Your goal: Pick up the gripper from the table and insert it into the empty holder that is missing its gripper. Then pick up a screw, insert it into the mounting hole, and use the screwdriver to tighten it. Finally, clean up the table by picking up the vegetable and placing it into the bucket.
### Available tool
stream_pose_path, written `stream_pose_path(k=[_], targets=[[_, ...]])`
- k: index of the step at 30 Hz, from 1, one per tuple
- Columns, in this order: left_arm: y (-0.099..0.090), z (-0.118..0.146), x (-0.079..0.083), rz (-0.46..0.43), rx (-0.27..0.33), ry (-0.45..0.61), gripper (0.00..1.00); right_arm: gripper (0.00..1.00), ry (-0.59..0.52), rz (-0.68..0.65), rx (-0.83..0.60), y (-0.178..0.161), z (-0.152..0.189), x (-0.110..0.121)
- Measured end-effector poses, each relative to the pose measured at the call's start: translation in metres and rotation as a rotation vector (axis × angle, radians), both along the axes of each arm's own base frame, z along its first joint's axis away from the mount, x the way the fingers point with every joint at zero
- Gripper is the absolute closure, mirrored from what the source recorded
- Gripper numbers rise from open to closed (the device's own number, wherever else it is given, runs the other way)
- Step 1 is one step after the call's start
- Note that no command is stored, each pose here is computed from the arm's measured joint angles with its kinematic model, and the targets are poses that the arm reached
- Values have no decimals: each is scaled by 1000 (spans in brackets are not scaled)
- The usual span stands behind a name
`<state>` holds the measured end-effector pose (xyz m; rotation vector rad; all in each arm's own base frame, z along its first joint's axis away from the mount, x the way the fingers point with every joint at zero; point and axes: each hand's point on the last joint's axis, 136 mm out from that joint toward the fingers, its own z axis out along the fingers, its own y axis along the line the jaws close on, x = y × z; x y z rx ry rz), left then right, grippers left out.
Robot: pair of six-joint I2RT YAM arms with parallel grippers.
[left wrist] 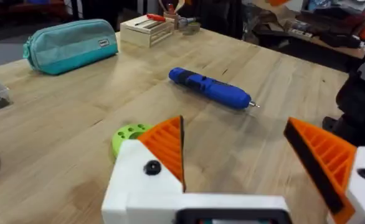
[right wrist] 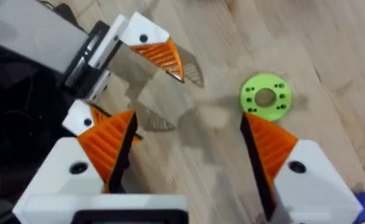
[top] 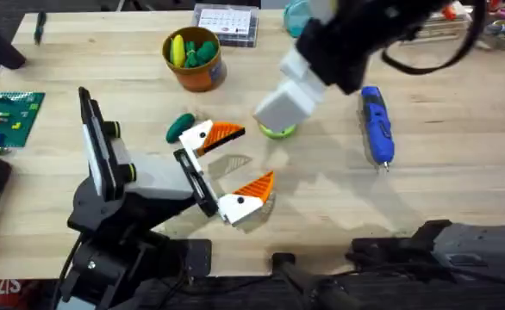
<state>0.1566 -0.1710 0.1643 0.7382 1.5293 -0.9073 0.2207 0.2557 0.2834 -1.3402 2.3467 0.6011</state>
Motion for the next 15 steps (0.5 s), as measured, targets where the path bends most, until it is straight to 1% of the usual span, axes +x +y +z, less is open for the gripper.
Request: stream_pose_path(k=[3,7,11,15], targets=[[0,0,0,0,0,0,15,8,34,40,5,-8,-1,-6],[0,0,0,0,0,0,14,8,62,97,75,-6,5,-10],[0,0,0,0,0,0,14,8,77,119,127,-5,10,-10],[0,0,0,0,0,0,15,9,82,130,147,-4,13,-11]])
